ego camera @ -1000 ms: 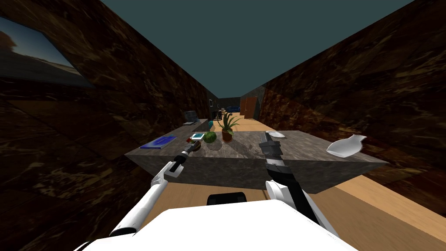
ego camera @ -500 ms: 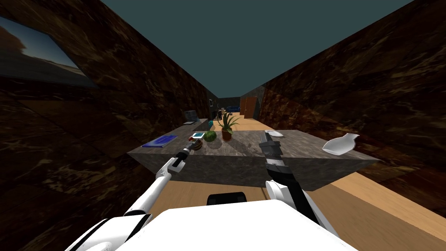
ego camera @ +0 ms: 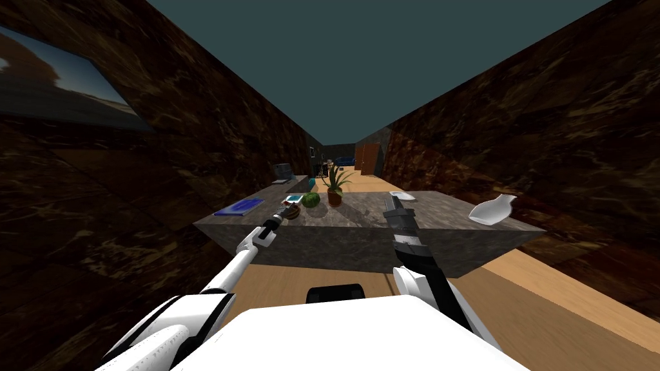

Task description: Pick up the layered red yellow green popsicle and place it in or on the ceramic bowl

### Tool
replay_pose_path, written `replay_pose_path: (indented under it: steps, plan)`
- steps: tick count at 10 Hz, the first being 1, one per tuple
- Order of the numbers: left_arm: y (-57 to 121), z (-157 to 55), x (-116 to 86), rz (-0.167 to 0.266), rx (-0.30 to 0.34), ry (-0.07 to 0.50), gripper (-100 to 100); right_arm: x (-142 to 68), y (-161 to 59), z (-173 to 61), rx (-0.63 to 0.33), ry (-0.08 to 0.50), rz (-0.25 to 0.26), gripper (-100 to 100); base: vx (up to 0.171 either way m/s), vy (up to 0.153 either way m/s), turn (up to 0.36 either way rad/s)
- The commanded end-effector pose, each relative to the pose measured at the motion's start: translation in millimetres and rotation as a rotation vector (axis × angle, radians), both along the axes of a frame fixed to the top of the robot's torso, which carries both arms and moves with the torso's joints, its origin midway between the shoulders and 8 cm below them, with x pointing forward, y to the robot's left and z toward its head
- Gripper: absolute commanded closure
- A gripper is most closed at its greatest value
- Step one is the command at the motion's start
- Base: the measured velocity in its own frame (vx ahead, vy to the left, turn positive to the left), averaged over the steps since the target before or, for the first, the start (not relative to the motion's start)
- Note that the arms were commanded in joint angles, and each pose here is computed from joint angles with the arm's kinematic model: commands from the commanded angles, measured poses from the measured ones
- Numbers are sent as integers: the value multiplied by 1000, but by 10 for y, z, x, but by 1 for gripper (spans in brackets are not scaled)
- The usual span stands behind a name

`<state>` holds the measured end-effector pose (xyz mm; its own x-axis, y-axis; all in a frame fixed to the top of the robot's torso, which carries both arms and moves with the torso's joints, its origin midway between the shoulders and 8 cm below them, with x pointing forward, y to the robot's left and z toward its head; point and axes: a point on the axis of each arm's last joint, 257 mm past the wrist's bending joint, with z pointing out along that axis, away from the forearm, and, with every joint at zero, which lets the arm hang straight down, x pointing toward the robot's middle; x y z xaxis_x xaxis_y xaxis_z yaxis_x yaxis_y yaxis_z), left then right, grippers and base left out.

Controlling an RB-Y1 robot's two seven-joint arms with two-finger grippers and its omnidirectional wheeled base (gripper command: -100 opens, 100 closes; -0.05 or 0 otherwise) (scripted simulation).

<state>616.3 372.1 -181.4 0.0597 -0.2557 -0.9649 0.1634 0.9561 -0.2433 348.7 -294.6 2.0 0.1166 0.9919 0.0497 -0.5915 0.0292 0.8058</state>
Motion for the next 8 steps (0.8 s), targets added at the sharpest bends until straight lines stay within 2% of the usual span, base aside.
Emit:
replay_pose_path:
  steps: [1, 3, 4, 5, 8]
  plan:
    - [20, 112, 111, -5, 6, -9, -100, 0, 0, 0, 0, 0, 0, 0, -77, -12, -2]
    - [34, 183, 209, 2, 3, -13, -100, 0, 0, 0, 0, 0, 0, 0, -59, -13, -1]
    - [95, 77, 195, 15, 1, 9, -100, 0, 0, 0, 0, 0, 0, 0, 0, 0, 0]
    - [63, 258, 297, 2, 8, -16, -100, 0, 0, 0, 0, 0, 0, 0, -57, -13, 0]
    - [169, 403, 515, 27, 7, -10, -100, 0, 0, 0, 0, 0, 0, 0, -94, -17, -3]
